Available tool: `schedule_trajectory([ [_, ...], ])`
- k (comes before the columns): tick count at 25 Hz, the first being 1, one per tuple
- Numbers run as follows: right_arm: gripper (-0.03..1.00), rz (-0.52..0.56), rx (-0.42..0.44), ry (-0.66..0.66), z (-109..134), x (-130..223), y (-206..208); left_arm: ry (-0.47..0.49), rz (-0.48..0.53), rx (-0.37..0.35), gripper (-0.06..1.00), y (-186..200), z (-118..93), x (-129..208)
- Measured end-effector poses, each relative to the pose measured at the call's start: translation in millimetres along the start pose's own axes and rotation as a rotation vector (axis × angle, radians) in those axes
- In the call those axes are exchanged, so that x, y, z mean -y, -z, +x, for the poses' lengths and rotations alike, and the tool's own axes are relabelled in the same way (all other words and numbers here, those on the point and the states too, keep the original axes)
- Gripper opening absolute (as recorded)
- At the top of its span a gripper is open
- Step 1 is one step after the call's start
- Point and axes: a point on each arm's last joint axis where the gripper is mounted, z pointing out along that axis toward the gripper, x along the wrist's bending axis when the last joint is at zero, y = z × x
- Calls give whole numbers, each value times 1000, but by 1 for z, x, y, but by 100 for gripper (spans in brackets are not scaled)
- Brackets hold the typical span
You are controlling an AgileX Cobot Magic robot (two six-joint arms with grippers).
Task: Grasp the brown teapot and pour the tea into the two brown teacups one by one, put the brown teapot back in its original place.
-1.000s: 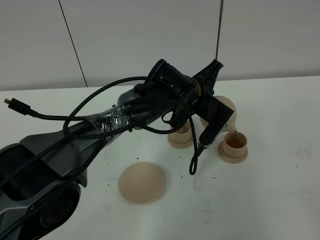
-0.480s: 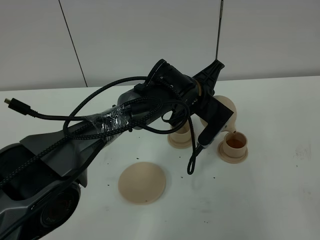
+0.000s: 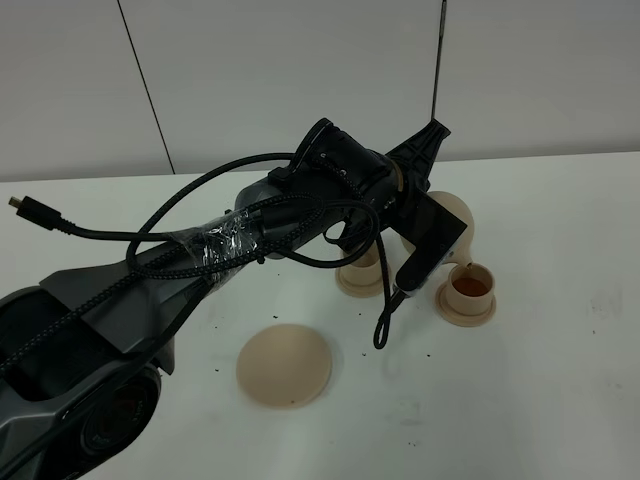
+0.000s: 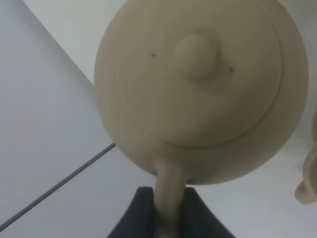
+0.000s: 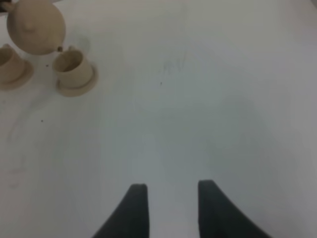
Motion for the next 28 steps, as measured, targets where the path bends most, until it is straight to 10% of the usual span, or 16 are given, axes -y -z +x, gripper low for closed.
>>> schedule_trajectory([
  [28, 24, 0, 0, 0, 0, 0, 0, 2, -2, 0, 17, 0, 0, 0],
])
